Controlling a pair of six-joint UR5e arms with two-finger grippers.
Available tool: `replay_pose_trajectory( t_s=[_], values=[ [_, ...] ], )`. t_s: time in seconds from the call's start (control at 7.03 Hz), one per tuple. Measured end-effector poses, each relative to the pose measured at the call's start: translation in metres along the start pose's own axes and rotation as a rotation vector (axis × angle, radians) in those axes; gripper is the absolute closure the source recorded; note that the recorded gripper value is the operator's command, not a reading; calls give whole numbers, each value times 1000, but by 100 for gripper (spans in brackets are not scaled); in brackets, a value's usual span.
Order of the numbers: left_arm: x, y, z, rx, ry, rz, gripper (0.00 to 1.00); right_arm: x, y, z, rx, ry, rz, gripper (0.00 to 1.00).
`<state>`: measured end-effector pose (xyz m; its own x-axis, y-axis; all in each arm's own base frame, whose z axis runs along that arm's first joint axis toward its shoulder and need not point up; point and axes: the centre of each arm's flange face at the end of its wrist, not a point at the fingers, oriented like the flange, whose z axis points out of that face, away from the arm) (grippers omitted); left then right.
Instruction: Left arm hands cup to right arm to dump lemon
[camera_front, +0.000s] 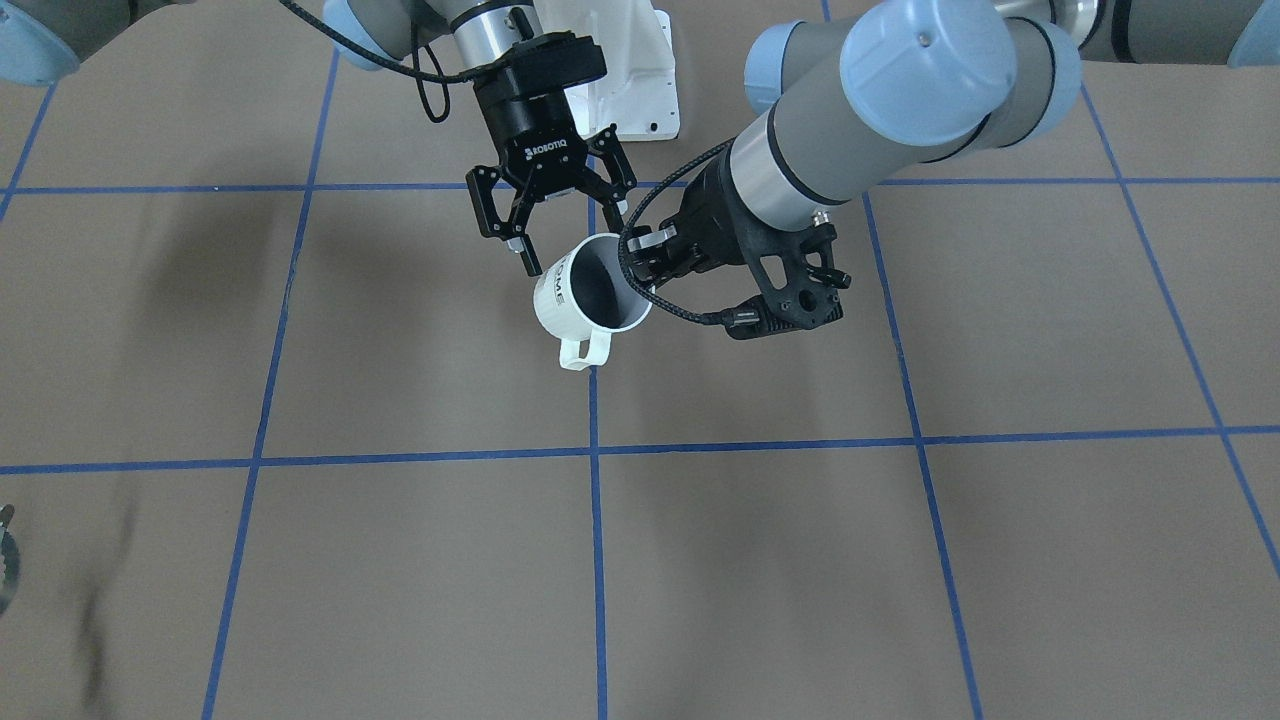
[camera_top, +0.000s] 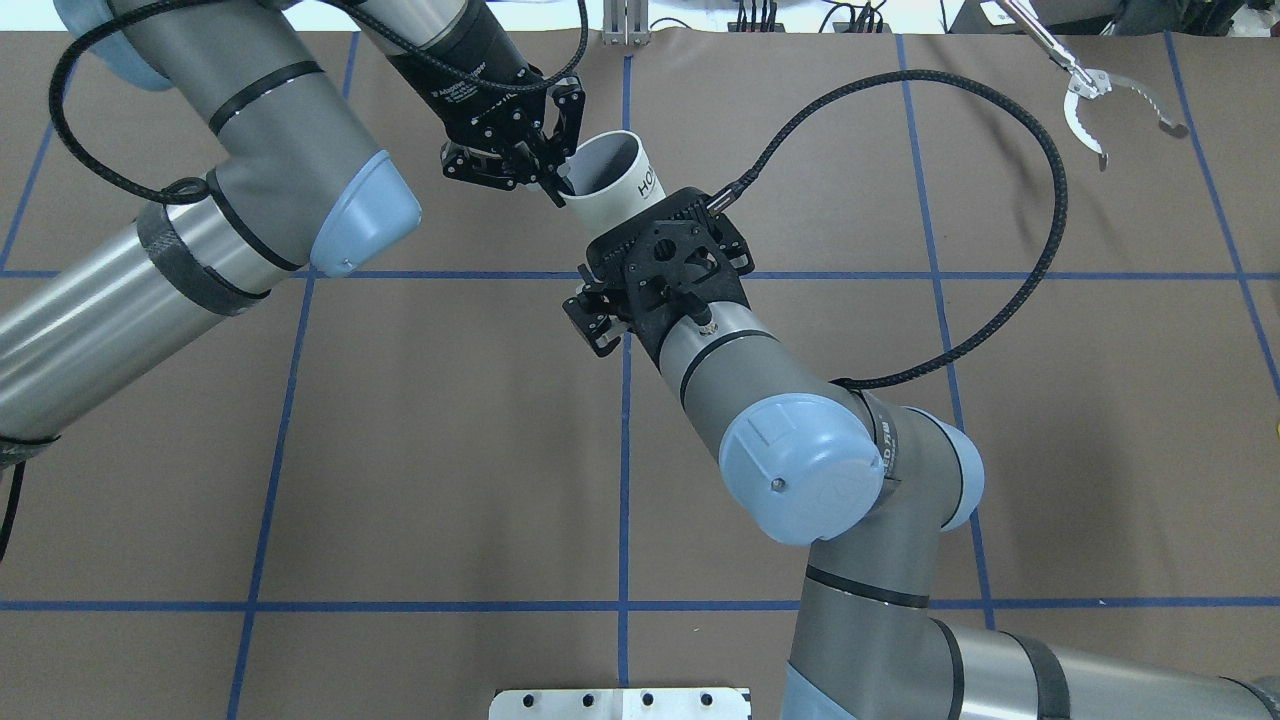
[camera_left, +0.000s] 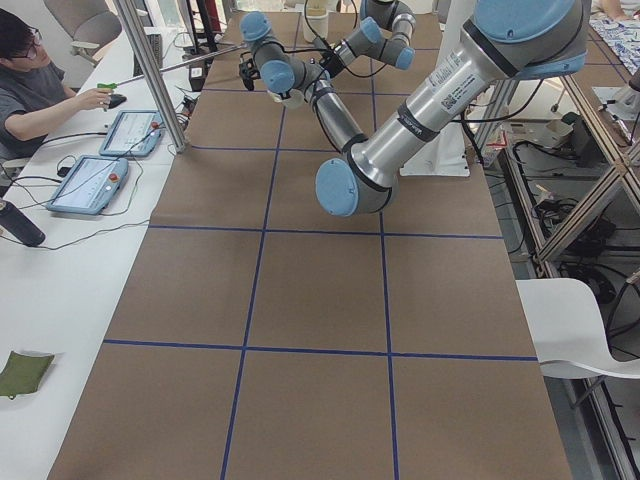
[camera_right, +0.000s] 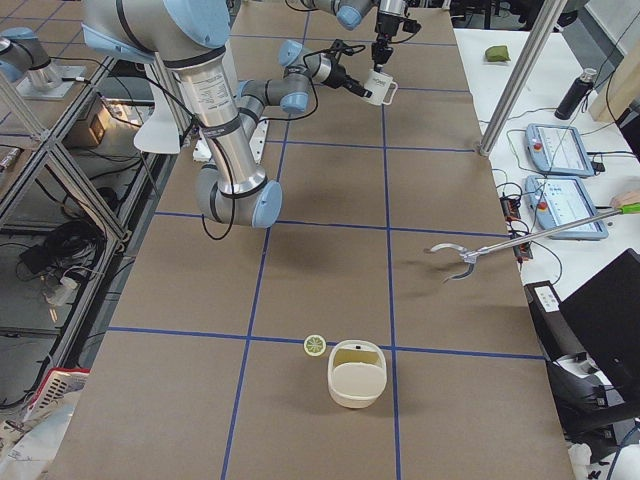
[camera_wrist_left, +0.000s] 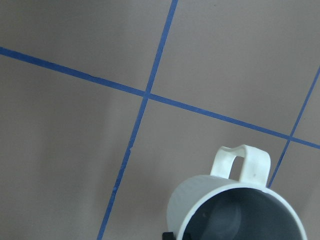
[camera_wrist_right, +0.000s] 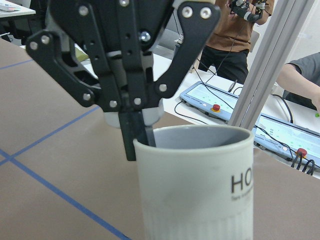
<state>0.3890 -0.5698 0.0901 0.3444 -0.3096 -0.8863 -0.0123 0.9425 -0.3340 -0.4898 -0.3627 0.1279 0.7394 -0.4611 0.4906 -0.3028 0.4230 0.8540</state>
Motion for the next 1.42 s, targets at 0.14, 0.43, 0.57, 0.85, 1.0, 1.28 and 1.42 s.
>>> replay_pose_trajectory(
  t_s=[0.14, 0.43, 0.57, 0.85, 1.0, 1.28, 1.42],
  values=[
    [-1, -5, -4, 8, 0, -4, 100, -3, 3, -14, 9, -12, 4, 2],
    [-12, -36, -27, 83, -5, -16, 100, 6, -5, -32, -1, -26, 9, 2],
    [-21, -55, -32, 130, -23, -1, 100, 20, -11, -28, -40, -30, 9, 2],
    [-60, -88, -49, 189, -59, 38, 100, 76, -31, -6, -187, -31, 27, 2],
    [-88, -94, -57, 203, -71, 66, 100, 111, -39, 4, -284, -20, 43, 2],
    [-176, -90, -69, 217, -111, 144, 100, 182, -38, 27, -461, 37, 94, 1],
    [-232, -86, -73, 235, -155, 182, 100, 220, -31, 44, -535, 70, 130, 0]
  ],
)
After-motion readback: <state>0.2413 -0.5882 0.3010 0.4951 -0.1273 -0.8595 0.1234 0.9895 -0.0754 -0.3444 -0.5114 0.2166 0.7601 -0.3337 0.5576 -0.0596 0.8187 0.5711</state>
